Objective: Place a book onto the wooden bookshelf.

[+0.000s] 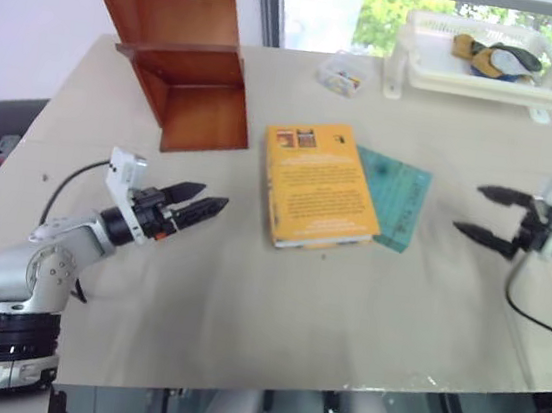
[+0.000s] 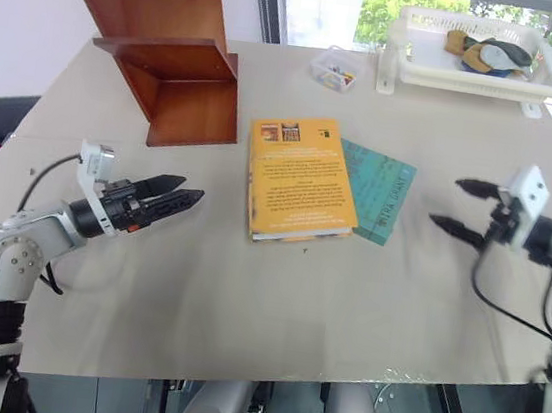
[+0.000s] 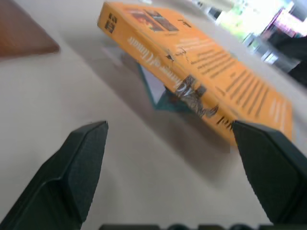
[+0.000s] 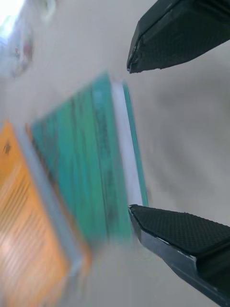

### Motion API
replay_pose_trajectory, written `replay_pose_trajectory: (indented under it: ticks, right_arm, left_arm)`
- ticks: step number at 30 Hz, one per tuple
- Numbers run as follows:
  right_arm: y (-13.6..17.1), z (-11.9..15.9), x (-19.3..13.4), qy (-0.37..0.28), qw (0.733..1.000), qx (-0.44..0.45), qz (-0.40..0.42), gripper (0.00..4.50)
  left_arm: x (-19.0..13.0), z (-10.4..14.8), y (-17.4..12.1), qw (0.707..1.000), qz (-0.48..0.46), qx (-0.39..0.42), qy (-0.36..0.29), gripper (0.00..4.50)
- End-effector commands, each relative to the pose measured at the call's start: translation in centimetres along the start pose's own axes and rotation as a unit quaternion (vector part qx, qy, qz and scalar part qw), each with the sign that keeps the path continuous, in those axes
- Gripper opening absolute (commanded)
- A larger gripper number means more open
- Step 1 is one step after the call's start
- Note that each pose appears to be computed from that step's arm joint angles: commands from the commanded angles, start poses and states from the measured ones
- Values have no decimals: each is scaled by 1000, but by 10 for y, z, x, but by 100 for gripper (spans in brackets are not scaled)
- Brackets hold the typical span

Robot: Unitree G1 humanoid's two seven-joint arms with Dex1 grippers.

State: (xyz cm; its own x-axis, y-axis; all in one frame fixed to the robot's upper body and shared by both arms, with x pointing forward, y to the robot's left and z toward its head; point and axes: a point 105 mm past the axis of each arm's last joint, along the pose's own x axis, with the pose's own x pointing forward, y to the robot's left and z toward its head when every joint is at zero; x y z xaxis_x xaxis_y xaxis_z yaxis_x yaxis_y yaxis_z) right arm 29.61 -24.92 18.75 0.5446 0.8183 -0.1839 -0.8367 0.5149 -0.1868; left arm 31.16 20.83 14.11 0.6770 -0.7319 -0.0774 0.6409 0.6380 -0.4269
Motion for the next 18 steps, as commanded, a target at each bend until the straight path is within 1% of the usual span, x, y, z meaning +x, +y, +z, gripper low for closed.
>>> replay_pose_trajectory:
  ticks: [1, 3, 7, 11, 16, 18]
  right_arm:
    - [51, 49, -12, -39, 997, 9, 66, 450]
    - [72, 56, -15, -36, 995, 26, 85, 450]
    - [94, 62, -17, -38, 994, 40, 91, 450]
    - [100, 59, -19, -29, 995, 41, 87, 450]
    - [100, 54, -20, -16, 996, 38, 78, 450]
    - [99, 54, -20, -16, 996, 36, 77, 450]
  left_arm:
    - [17, -6, -19, 990, -75, -117, 5, 445]
    - [26, -11, -27, 980, -103, -170, 16, 445]
    - [44, -14, -24, 960, -123, -252, 23, 445]
    - [62, -20, -20, 945, -131, -296, 38, 445]
    - [79, -21, -10, 931, -126, -342, 35, 445]
    - [85, -26, -10, 923, -129, -359, 47, 445]
